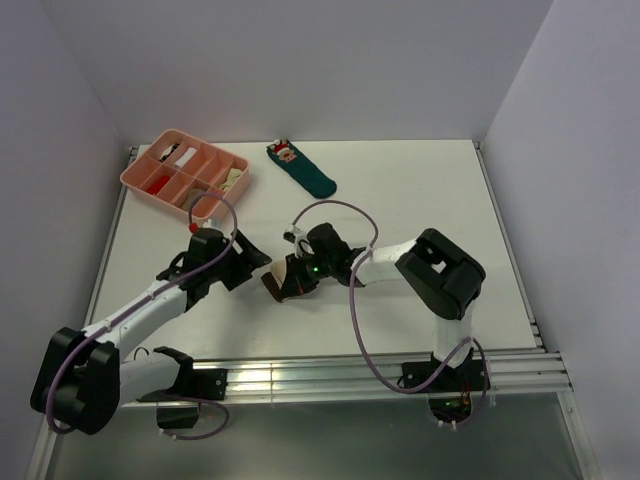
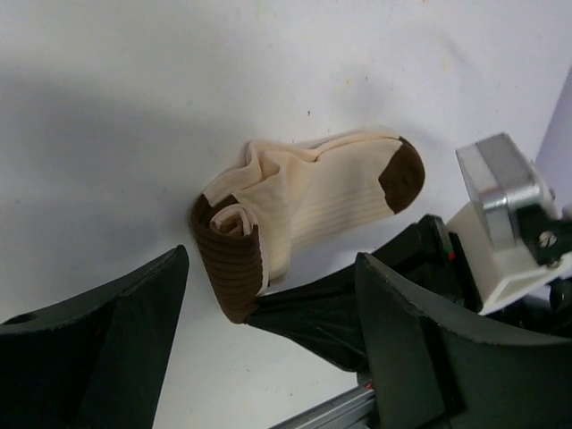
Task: Roll the socks
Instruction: Roll the sock at the center of the board.
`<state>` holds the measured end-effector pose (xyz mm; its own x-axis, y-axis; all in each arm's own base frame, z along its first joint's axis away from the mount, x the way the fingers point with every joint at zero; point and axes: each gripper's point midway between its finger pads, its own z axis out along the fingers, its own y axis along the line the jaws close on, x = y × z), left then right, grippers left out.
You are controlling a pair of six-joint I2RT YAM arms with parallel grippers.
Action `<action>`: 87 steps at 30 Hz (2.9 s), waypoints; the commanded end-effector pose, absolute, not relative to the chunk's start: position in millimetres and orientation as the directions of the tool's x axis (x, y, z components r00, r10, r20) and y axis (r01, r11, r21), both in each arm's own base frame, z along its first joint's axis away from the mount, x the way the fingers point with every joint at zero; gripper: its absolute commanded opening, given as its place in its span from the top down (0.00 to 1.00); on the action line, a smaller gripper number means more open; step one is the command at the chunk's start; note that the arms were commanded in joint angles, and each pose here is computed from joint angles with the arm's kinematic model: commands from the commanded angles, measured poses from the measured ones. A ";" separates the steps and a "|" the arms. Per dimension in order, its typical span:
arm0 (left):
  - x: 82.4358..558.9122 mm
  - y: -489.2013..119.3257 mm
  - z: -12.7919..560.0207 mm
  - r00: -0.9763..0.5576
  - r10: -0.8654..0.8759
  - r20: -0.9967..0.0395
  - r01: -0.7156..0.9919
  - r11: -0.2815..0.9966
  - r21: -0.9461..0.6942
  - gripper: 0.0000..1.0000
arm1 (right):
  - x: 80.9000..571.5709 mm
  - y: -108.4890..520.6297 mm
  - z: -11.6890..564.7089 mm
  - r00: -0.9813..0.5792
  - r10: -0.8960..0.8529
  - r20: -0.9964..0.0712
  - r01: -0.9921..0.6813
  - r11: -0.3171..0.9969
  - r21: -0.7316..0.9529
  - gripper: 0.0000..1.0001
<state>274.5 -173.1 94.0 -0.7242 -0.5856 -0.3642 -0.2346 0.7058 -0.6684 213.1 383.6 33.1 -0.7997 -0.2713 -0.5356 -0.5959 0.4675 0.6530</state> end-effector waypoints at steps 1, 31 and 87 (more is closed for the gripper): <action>277.7 -189.6 115.4 -0.695 -0.640 -0.326 -0.166 0.585 -0.794 0.20 | 202.2 390.7 46.7 -0.832 -0.306 -0.462 -0.551 0.361 0.753 1.00; 259.3 -167.9 3.4 -0.751 -0.617 -0.235 -0.399 0.708 -0.583 0.53 | 218.8 402.4 39.4 -0.864 -0.320 -0.387 -0.493 0.388 0.779 1.00; 251.5 -154.8 13.4 -0.908 -0.415 -0.063 -0.418 0.908 0.041 1.00 | 229.2 432.9 24.6 -0.290 -0.522 -0.802 -0.651 0.722 -0.234 0.56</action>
<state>272.3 -162.7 22.8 -0.8851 -0.4487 -0.1233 -0.4475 0.8934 -0.0391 222.2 436.7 29.7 -0.2841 -0.5107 -0.8115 -0.6946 0.6930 -0.1931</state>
